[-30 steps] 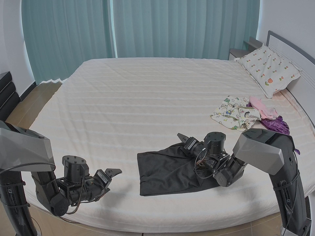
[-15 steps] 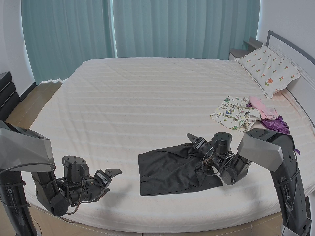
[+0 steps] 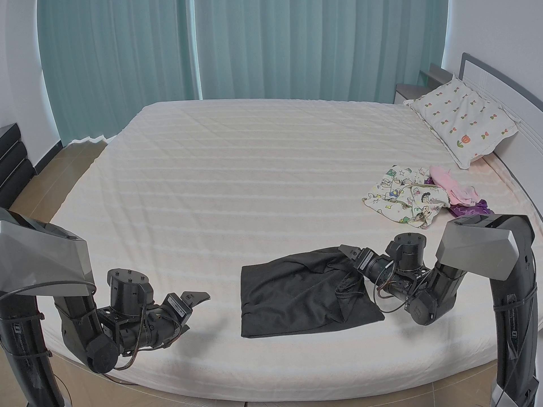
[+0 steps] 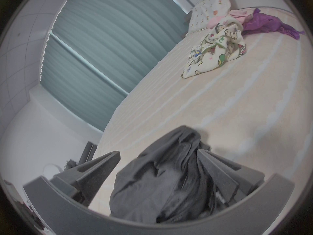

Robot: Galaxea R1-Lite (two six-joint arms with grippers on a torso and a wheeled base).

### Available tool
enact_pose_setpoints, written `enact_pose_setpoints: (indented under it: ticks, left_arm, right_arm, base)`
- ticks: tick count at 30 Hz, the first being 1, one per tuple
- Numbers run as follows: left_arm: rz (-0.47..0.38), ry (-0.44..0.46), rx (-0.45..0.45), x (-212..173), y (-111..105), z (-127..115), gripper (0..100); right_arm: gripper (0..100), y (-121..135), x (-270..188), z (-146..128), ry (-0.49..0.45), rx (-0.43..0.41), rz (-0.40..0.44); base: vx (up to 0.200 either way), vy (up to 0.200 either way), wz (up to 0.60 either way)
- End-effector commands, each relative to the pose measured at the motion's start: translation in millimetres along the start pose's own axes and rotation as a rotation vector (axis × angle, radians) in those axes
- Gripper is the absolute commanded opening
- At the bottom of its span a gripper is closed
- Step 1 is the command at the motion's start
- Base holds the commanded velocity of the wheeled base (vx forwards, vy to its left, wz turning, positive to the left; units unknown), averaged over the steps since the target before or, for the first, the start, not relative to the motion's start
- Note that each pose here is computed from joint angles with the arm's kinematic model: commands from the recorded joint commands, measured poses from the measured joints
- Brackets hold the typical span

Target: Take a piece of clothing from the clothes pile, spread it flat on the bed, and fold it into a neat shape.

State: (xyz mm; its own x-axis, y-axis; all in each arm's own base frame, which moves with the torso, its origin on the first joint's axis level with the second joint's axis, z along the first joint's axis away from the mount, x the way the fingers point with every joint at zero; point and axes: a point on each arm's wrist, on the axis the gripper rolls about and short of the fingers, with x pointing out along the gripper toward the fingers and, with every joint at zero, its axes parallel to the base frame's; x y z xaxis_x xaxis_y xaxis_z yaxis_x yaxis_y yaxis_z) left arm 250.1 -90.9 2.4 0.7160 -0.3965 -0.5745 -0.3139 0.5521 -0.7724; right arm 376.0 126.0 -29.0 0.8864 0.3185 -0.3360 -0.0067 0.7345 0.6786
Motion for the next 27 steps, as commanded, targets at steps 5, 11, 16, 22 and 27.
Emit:
enact_pose_setpoints:
  ticks: [5, 11, 16, 22, 27]
  left_arm:
    - [0.002, 0.002, 0.001, 0, 0, 0, 100]
    - [0.002, 0.002, 0.001, 0, 0, 0, 100]
    - [0.001, 0.001, 0.001, 0, 0, 0, 100]
    - [0.002, 0.002, 0.001, 1, 1, 0, 100]
    - [0.007, -0.006, 0.001, 1, 1, 0, 100]
  right_arm:
    - [100, -11, -27, -10, 0.113, -0.107, -0.011]
    - [100, -15, -32, -22, 0.181, -0.171, -0.004]
    - [100, -15, -32, -28, 0.179, -0.196, -0.024]
    - [100, -10, -37, -39, 0.214, -0.250, -0.017]
    - [0, -12, -37, -41, 0.227, -0.267, -0.025]
  base:
    - [0.000, 0.000, 0.00]
    - [0.000, 0.000, 0.00]
    - [0.000, 0.000, 0.00]
    - [0.000, 0.000, 0.00]
    - [0.000, 0.000, 0.00]
